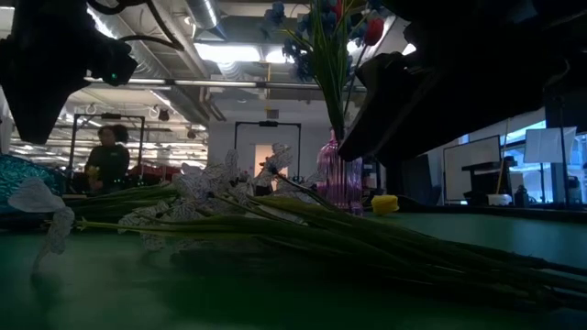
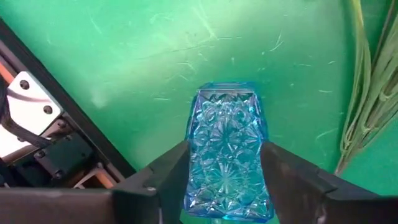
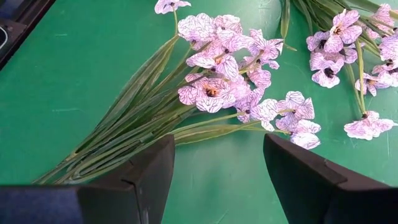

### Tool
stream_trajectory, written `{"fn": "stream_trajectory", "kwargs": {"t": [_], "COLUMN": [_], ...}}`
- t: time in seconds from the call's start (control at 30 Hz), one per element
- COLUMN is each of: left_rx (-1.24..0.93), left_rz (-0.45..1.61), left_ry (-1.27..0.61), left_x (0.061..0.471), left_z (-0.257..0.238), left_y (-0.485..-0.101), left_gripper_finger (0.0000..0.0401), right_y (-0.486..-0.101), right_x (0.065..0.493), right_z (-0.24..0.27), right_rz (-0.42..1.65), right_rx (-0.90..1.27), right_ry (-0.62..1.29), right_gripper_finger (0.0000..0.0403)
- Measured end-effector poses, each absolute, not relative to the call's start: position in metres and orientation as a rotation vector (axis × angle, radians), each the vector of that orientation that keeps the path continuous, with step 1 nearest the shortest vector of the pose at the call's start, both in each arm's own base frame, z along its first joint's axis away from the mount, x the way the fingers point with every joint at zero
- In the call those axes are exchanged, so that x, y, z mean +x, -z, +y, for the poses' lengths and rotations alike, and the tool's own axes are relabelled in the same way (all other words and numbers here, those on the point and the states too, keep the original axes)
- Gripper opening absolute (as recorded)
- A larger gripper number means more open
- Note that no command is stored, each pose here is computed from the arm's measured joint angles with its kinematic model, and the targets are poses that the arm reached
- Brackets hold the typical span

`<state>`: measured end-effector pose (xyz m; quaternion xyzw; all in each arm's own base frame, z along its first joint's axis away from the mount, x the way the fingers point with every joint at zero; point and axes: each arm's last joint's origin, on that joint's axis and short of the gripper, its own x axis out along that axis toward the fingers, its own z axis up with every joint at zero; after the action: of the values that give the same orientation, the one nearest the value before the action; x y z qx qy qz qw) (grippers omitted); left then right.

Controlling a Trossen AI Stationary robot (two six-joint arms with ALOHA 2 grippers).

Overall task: Sort flowers into vase by color
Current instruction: Move the blue vase to the bottom of the table

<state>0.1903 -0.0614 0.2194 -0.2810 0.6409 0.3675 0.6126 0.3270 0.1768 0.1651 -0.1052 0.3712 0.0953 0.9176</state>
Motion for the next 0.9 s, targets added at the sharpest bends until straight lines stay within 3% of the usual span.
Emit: {"fn": "stream_trajectory", "kwargs": {"t": [0.23,0.67,0.9], "left_rx": [-0.632,-0.642,-0.699], "left_rz": [1.442,1.412,1.429], "left_ry": [-0.844,-0.870,-0.910], "left_x": [0.1927,0.1934,0.1917], "left_z": [-0.0604,-0.0600,-0.0561], "left_y": [-0.2194,-0.2195,-0.2138], "left_gripper_finger": [0.0235,0.0239,0.0308], "right_y": [-0.1652,-0.1652,-0.1652], "right_x": [0.3270,0.3270,0.3271], "right_z": [0.1769,0.1769,0.1769], "right_rz": [0.763,0.763,0.765], "right_rx": [-0.216,-0.214,-0.192], "right_ry": [-0.196,-0.195,-0.187], "right_gripper_finger": [0.0246,0.0246,0.0246]}}
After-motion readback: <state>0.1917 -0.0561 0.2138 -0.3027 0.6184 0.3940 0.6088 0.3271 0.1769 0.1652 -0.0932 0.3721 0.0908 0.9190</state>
